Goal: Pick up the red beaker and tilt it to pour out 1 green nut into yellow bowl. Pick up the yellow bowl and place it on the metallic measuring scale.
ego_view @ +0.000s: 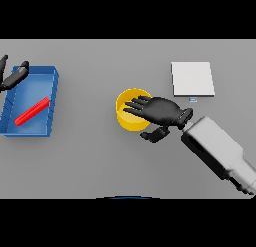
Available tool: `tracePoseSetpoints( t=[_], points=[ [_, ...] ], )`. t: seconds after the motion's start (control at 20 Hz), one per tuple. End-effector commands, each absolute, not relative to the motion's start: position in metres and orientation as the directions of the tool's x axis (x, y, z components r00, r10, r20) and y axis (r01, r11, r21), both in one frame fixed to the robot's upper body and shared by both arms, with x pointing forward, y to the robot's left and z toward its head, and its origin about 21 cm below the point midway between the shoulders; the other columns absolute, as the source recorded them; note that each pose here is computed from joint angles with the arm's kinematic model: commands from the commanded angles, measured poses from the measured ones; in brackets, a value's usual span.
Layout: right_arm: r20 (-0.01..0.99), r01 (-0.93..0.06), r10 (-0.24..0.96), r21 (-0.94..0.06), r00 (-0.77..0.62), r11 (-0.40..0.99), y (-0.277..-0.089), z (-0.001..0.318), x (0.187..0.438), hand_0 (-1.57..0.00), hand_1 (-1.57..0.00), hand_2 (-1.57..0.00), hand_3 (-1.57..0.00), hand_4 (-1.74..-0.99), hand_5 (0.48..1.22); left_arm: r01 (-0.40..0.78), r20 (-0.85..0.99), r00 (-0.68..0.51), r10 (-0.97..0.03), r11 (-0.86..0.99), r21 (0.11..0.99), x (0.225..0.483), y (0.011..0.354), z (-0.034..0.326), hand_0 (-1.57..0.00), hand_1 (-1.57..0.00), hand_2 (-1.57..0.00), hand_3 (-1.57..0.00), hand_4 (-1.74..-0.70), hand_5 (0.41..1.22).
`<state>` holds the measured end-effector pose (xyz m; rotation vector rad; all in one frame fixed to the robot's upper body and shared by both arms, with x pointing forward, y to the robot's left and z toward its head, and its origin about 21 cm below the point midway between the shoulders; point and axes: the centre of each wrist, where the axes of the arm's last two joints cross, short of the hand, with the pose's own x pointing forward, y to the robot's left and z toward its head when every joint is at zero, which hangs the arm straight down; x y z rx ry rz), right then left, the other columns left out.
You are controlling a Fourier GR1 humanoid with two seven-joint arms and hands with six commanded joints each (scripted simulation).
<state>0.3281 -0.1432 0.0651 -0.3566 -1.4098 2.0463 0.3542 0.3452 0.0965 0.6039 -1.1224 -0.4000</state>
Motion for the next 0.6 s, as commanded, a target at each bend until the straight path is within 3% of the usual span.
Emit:
tracePoseSetpoints(
  t=[0.0, 0.3, 0.55],
  points=[
    [0.107, -0.340, 0.621, -0.901, -0.776, -0.270, -0.138, 0.063, 0.329, 0.00, 0.00, 0.00, 0.00, -1.224, 0.703, 0.004, 0.717, 0.386, -0.581, 0.778, 0.628, 0.354, 0.346, 0.097, 0.00, 0.00, 0.00, 0.00, -0.72, 0.687],
    [0.030, -0.342, 0.620, -0.855, -0.784, -0.391, -0.126, 0.056, 0.349, 0.00, 0.00, 0.00, 0.00, -1.266, 0.720, 0.003, 0.719, 0.386, -0.578, 0.780, 0.626, 0.350, 0.349, 0.097, 0.00, 0.00, 0.00, 0.00, -0.72, 0.684],
    [0.037, -0.379, 0.624, -0.822, -0.781, -0.425, -0.114, 0.051, 0.350, 0.00, 0.00, 0.00, 0.00, -1.297, 0.753, 0.002, 0.729, 0.377, -0.571, 0.788, 0.616, 0.349, 0.351, 0.100, 0.00, 0.00, 0.00, 0.00, -0.72, 0.688]
  ],
)
